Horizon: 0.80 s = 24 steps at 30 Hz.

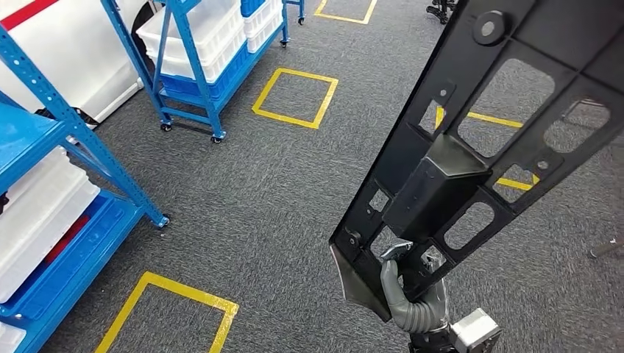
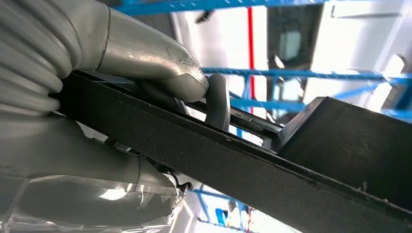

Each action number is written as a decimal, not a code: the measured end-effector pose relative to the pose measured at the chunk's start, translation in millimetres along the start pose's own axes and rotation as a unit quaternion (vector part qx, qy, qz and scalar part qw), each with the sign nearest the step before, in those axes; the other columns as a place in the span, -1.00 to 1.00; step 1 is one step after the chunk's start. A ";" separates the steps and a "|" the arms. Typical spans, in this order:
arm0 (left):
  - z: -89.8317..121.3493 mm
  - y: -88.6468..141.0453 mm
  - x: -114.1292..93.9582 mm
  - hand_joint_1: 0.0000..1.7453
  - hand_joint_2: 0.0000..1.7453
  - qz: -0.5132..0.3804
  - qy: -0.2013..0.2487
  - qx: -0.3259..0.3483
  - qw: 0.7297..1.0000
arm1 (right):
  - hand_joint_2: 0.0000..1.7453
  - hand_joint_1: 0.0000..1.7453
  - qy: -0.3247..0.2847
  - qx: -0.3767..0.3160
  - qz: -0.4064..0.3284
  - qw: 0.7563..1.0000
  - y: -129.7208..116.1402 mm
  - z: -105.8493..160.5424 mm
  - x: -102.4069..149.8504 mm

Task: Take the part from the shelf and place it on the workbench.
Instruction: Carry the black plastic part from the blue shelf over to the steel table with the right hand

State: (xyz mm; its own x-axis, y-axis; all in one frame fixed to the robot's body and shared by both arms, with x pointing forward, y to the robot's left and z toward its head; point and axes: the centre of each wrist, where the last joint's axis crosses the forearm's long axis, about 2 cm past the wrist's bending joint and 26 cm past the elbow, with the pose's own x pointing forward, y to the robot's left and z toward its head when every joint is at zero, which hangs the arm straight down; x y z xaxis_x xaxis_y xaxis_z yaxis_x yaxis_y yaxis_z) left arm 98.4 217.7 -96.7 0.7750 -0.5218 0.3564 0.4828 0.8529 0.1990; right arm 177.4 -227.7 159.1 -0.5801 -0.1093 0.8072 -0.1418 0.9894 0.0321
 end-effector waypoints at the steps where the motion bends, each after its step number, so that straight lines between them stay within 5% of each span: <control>1: -0.4 1.7 0.6 -1.00 1.00 0.002 0.001 0.004 1.000 | 1.00 1.00 -0.005 0.003 -0.008 1.000 0.3 -0.8 -0.6; 24: 4.1 2.5 -31.8 -1.00 1.00 0.100 0.048 0.037 0.993 | 1.00 1.00 -0.003 0.072 -0.059 0.996 9.9 -23.8 -41.2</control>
State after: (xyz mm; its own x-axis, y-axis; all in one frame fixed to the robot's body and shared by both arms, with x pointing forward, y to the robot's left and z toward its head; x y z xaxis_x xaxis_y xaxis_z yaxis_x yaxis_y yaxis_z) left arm 73.3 236.5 -103.8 0.8895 -0.3388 0.3065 0.2875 0.9365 0.2007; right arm 219.0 -211.1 140.3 -0.5572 -0.2259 0.7991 -0.3226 0.9456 0.0424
